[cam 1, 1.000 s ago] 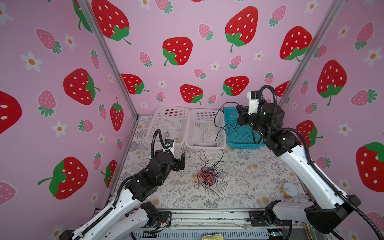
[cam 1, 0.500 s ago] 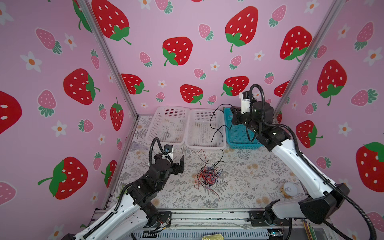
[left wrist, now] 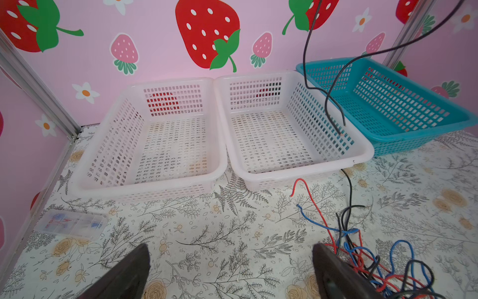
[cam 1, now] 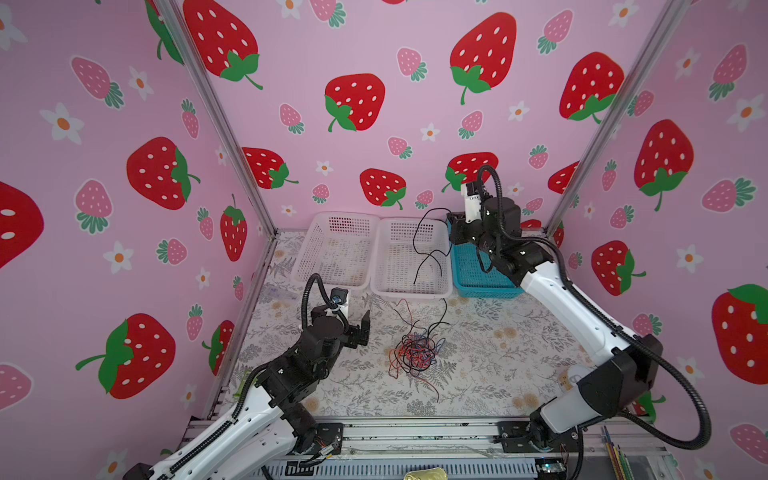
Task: Untangle the cables
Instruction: 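Lower the black wire into the white basket and open the right gripper, then bring the right gripper back to the wire tangle held by the left gripper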
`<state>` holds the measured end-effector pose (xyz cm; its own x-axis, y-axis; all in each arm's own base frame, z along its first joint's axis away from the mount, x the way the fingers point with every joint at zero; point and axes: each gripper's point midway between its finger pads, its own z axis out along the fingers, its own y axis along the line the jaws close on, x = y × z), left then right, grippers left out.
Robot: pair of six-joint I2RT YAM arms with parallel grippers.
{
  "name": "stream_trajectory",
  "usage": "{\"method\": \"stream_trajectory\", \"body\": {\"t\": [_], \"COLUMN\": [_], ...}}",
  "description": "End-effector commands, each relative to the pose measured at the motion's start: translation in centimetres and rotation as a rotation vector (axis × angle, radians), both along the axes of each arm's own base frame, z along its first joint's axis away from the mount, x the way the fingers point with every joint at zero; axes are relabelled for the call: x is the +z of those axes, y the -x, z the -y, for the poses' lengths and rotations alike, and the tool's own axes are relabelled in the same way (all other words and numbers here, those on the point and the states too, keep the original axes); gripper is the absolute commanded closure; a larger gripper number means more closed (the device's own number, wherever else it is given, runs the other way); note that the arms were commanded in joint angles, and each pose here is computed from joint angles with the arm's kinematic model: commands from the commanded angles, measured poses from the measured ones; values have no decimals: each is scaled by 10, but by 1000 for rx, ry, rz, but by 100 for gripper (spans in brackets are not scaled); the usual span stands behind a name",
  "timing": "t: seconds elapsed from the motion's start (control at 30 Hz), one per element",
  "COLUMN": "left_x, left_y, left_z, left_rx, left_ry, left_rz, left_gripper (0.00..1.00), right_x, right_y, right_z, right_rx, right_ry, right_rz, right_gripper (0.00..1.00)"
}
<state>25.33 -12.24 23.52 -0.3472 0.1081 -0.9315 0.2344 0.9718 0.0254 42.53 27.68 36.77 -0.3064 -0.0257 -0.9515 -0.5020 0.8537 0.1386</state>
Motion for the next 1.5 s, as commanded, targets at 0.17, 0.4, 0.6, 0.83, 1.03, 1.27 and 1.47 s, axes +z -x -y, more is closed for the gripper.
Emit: {"method": "stream_trajectory", "body": {"t": [0.17, 0.4, 0.6, 0.83, 1.03, 1.27, 1.47], "left_x": [9, 9, 9, 9, 5, 3, 7], "left_y": [-2, -1, -1, -1, 3, 16, 26], "left_z": [-1, 0, 2, 1, 13, 39, 46], "left_rx": [6, 0, -7, -9, -69, -215, -229], "left_ry": [11, 15, 19, 19, 37, 90, 146], "left_rz": [28, 26, 25, 24, -17, -92, -210], "left_gripper": [1, 1, 1, 1, 1, 1, 1], "right_x": [-50, -91, -82, -65, -86, -143, -192], "right_y": [-40, -49, -43, -7, 70, 163, 207], "right_z": [-24, -32, -34, -31, -35, -30, -15], "right_rx": [18, 25, 51, 111, 213, 312, 334], "right_ry": [35, 73, 62, 41, 60, 83, 73], "right_rz": [-71, -158, -150, -146, -152, -222, -320], "right_gripper": [100, 88, 69, 58, 51, 51, 53]}}
